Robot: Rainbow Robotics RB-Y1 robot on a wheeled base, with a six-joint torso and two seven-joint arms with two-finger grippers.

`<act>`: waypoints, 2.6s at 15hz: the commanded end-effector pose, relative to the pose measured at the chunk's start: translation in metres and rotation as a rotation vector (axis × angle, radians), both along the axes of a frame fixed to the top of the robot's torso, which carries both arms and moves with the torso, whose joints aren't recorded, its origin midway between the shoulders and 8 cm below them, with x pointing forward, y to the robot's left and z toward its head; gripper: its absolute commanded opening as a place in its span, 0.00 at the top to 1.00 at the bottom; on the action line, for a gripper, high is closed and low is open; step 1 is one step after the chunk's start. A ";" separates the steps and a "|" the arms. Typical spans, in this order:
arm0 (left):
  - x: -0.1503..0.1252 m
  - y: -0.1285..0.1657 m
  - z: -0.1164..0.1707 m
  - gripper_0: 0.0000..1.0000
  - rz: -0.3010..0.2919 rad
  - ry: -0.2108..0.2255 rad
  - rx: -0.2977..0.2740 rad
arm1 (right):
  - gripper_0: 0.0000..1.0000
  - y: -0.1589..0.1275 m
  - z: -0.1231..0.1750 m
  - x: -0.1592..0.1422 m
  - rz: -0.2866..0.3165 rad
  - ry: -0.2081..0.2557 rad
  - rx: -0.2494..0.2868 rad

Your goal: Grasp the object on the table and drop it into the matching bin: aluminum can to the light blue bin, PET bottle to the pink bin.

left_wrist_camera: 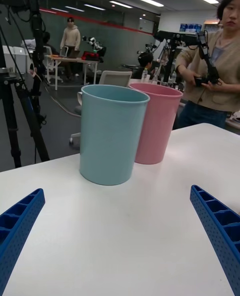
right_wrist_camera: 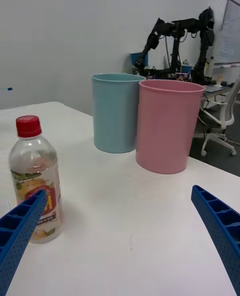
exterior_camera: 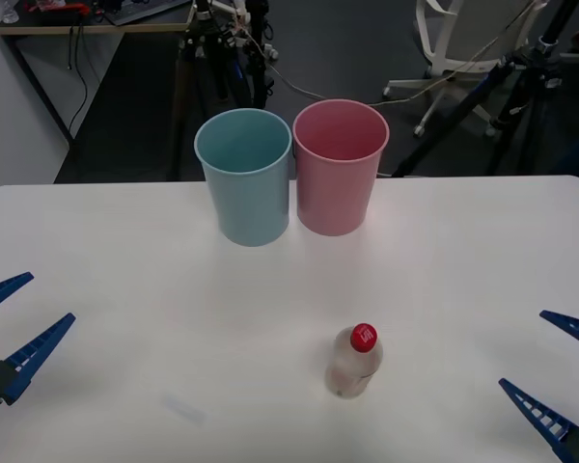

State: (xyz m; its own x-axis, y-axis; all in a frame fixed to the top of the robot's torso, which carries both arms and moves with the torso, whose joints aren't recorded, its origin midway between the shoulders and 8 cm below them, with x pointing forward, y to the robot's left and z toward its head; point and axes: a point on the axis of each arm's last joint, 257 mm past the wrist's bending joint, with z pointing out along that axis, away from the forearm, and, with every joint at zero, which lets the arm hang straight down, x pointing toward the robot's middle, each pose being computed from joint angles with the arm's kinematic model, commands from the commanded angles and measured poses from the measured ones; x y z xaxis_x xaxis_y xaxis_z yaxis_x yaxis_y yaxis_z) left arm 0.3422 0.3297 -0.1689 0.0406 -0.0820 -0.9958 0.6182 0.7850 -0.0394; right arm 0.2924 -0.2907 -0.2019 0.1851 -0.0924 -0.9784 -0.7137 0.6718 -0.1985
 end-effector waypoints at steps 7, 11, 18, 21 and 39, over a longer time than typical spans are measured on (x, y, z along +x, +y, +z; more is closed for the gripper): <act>0.000 0.000 0.000 0.00 0.000 0.000 0.000 | 0.00 0.056 -0.050 -0.030 0.235 0.061 0.013; 0.000 0.000 0.000 0.00 0.000 0.000 0.000 | 0.00 0.076 -0.080 -0.026 0.289 0.036 0.004; 0.000 0.000 0.000 0.00 0.000 0.000 0.000 | 0.00 0.126 -0.099 0.001 0.340 0.061 0.025; 0.000 0.000 0.000 0.00 0.000 0.000 0.000 | 0.00 0.152 -0.102 0.015 0.329 0.054 0.032; 0.000 0.000 0.000 0.00 0.000 0.000 0.000 | 0.00 0.210 -0.093 0.053 0.316 0.037 0.061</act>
